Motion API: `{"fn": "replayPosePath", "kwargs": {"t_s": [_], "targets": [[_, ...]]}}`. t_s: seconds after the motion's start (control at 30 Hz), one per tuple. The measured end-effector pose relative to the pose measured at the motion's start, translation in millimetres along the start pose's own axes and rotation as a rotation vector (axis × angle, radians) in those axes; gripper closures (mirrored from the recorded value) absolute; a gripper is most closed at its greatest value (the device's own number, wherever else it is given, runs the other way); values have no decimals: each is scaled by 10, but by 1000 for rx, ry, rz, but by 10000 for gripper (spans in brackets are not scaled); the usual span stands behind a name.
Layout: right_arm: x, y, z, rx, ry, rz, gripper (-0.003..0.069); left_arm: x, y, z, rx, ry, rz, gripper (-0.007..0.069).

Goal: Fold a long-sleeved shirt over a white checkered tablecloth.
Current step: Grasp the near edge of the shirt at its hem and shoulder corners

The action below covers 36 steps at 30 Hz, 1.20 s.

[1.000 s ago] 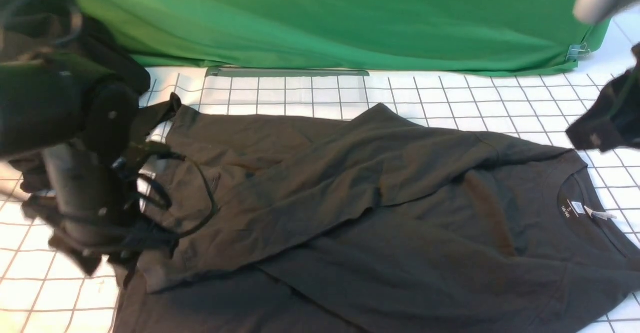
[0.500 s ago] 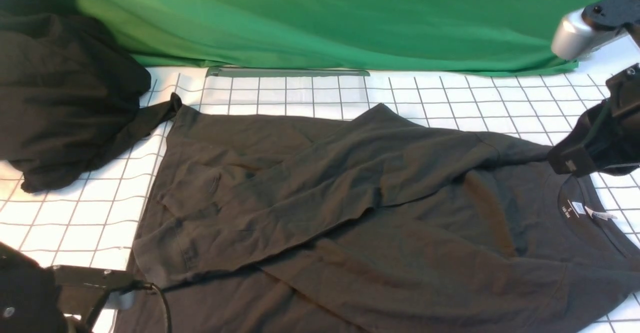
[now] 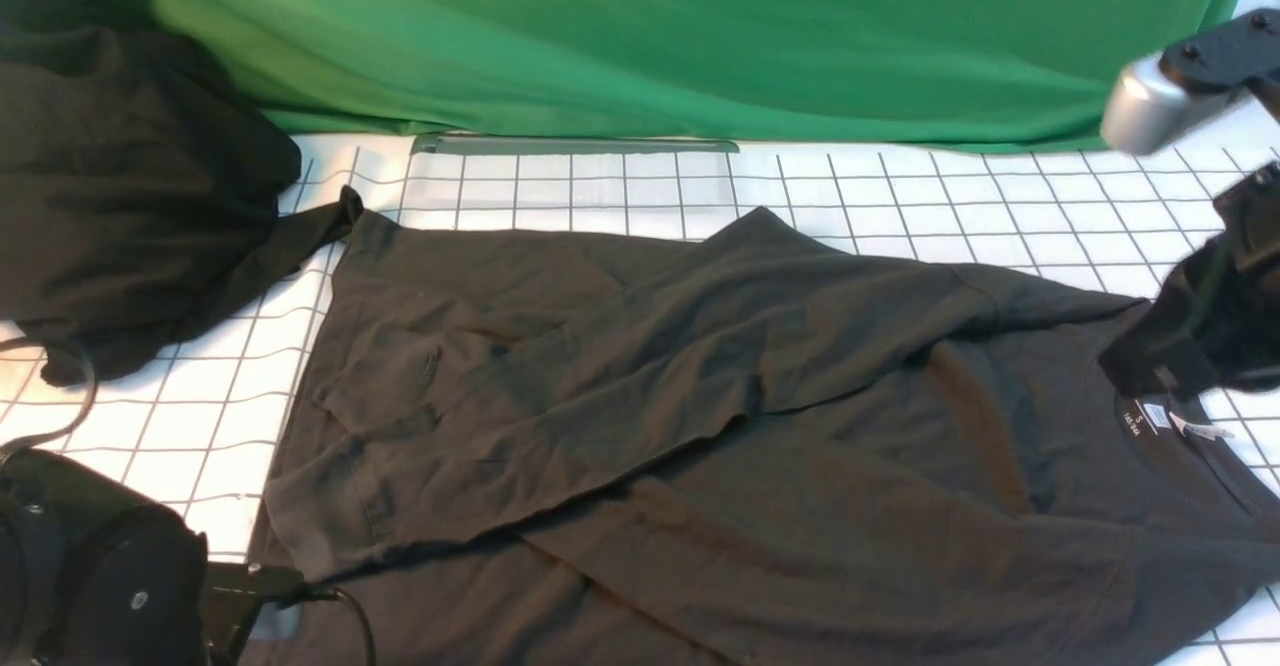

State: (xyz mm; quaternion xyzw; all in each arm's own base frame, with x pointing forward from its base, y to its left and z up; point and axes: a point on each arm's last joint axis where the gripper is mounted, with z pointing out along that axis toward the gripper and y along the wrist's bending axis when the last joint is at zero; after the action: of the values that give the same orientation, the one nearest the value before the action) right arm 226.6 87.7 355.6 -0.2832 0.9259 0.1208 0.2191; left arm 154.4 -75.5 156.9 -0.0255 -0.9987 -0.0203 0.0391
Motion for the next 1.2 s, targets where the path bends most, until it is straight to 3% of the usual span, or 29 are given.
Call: {"fn": "replayPosePath", "kwargs": {"t_s": [0.03, 0.1, 0.13, 0.17, 0.23, 0.4, 0.43, 0.53, 0.6, 0.73, 0.93, 1.07, 1.13, 1.2], "targets": [[18, 10, -14, -5, 11, -17, 661, -1, -5, 0, 5, -1, 4, 269], [77, 38, -20, -14, 26, -60, 661, 3, -8, -3, 9, 1, 23, 430], [77, 42, -23, -14, 26, -64, 661, 3, -8, -3, 9, 1, 26, 443], [144, 82, 17, -26, 47, -99, 661, 8, -1, -24, 6, -5, 51, 549], [228, 152, 108, -52, 87, -134, 655, 17, 9, -71, 0, -2, 75, 590], [499, 381, 470, -123, 201, -214, 584, 60, 49, -288, -12, -32, 102, 601], [617, 472, 644, -131, 208, -249, 494, 102, 75, -380, -12, -54, 107, 602], [755, 542, 826, -121, 208, -288, 368, 164, 104, -452, -7, -74, 107, 602], [929, 580, 1053, -88, 199, -334, 216, 243, 140, -526, -3, -89, 106, 602], [1058, 556, 1312, -49, 210, -381, 122, 302, 167, -597, 11, -128, 105, 602], [1072, 511, 1611, -28, 267, -401, 108, 322, 177, -612, 10, -130, 105, 602], [1055, 485, 1812, -7, 270, -339, 132, 323, 177, -612, 10, -129, 105, 602], [1049, 481, 1823, -2, 270, -331, 176, 325, 178, -611, 9, -127, 104, 602], [1033, 467, 1835, 11, 273, -345, 333, 332, 179, -612, 9, -122, 104, 602]]}}
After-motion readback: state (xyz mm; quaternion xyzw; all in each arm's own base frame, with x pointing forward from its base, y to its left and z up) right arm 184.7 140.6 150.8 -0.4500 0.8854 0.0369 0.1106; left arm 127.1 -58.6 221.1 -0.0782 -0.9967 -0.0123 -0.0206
